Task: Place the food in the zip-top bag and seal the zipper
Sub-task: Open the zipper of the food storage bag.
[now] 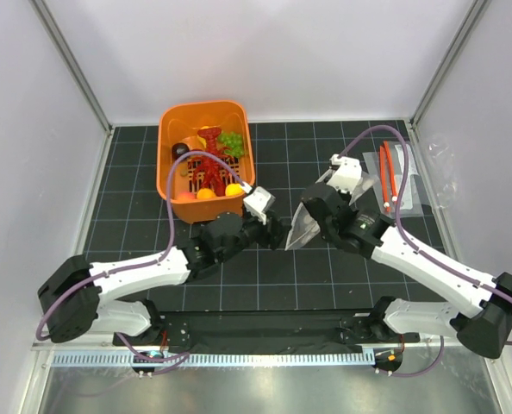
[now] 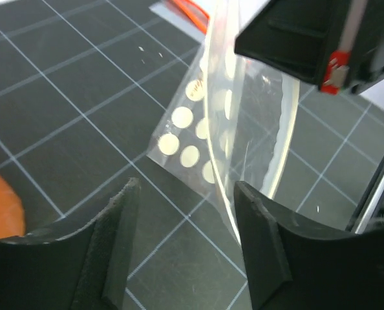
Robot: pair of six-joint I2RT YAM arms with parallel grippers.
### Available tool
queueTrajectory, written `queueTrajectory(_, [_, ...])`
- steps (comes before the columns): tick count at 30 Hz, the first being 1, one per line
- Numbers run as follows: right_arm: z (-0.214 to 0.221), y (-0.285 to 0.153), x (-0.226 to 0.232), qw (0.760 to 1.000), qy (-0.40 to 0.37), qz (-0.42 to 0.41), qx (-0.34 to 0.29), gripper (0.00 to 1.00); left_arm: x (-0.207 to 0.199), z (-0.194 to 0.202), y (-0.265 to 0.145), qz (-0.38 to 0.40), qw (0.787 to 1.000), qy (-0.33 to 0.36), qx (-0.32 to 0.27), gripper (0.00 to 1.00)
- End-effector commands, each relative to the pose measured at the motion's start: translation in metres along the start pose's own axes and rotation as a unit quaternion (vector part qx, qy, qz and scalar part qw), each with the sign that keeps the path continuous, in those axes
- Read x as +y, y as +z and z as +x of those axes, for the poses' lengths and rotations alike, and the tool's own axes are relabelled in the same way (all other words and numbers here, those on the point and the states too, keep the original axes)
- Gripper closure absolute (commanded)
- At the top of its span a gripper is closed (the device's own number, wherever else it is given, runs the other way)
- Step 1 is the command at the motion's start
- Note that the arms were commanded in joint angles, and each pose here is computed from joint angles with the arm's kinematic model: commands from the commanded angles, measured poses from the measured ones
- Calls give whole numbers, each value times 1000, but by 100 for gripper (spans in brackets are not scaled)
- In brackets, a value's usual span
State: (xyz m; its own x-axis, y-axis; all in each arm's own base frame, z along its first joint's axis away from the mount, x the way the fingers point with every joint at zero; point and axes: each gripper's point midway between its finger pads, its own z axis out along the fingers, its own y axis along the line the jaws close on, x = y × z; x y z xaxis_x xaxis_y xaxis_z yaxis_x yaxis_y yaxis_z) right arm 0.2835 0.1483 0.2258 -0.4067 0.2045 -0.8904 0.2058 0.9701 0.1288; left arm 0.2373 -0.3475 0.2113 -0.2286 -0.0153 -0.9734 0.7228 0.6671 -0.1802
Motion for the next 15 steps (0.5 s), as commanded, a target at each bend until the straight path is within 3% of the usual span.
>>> queueTrajectory(1, [-15, -12, 13, 998, 28, -46, -12, 99, -24, -27, 12, 35, 999, 15, -37, 34])
queueTrajectory(5, [-12, -13, 19, 997, 33, -68, -10, 99, -18, -31, 24, 7, 998, 23, -52, 28])
queueTrajectory(9, [-6, -12, 24, 996, 29, -79, 1, 99, -19, -37, 45, -5, 999, 24, -47, 30])
queueTrajectory(12, [-6, -11, 18, 997, 29, -70, -7, 99, -11, -51, 62, -44, 997, 8, -65, 46])
queueTrajectory(15, [-3, -8, 11, 998, 22, -55, -13, 99, 2, -51, 73, -83, 992, -2, -91, 77])
